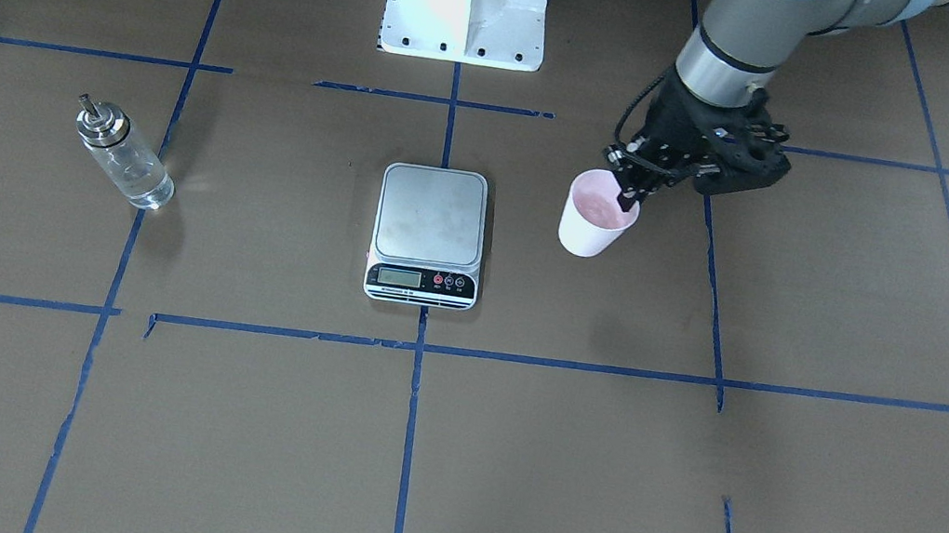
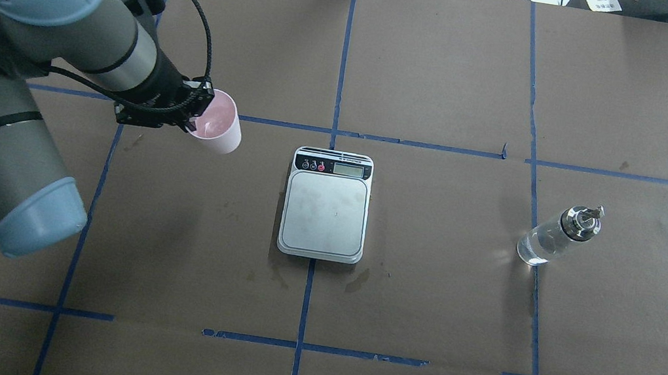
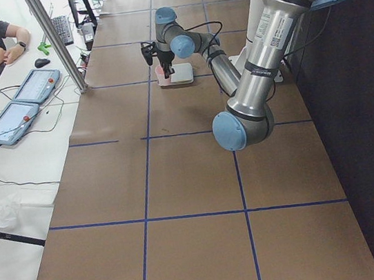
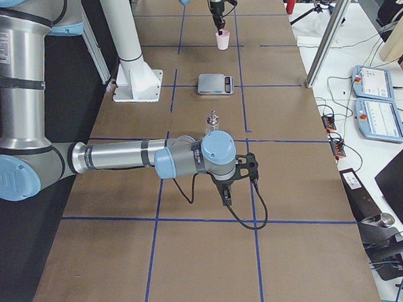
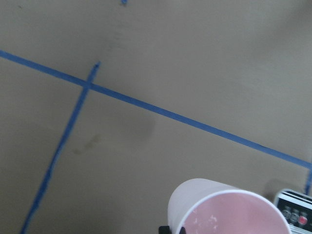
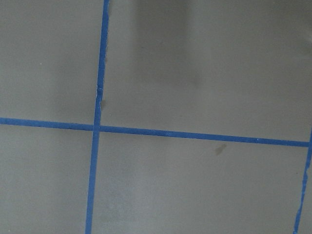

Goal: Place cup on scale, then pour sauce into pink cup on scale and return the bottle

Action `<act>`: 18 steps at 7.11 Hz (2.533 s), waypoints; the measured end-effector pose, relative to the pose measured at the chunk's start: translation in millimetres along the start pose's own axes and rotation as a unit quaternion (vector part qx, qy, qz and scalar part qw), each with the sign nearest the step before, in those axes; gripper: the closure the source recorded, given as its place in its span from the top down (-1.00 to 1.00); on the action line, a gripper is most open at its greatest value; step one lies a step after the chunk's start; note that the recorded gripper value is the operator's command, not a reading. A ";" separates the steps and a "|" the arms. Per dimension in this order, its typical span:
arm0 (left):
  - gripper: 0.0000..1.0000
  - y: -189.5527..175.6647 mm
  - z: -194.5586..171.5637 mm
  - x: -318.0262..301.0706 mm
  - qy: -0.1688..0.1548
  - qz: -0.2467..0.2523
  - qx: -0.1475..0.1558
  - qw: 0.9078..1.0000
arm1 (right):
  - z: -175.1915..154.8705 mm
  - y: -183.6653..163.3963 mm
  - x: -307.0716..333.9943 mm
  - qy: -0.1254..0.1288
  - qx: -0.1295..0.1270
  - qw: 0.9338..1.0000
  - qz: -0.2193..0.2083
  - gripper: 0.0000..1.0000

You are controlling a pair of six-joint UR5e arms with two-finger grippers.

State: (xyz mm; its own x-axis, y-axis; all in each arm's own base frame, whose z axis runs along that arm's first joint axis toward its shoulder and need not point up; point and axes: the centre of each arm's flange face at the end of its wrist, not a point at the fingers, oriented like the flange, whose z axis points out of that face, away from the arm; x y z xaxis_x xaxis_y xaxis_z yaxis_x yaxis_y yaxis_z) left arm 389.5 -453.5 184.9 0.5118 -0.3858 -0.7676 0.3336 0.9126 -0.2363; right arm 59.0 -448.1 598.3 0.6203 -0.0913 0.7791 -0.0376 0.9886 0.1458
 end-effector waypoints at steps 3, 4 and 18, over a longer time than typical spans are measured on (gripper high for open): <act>-1.00 81.2 46.0 99.3 -0.002 -0.037 -0.004 0.999 | 0.0 0.1 -0.4 -0.002 0.000 1.000 0.001 1.00; -1.00 88.4 54.6 113.4 -0.007 -0.040 -0.003 0.999 | -0.1 0.0 -0.5 -0.002 0.000 1.000 0.002 1.00; 1.00 98.4 44.4 107.3 0.018 0.038 -0.022 0.999 | -66.6 5.5 -141.8 -0.019 0.017 0.999 0.042 0.99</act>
State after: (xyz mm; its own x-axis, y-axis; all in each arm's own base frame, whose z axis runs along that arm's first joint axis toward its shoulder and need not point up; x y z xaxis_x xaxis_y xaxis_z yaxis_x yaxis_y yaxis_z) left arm 512.3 -411.1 105.7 0.5052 -0.3107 -0.8051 0.2597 0.9444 -0.2014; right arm 23.1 -421.8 448.0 0.5829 -0.0143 0.8124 -0.1149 0.9883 0.0999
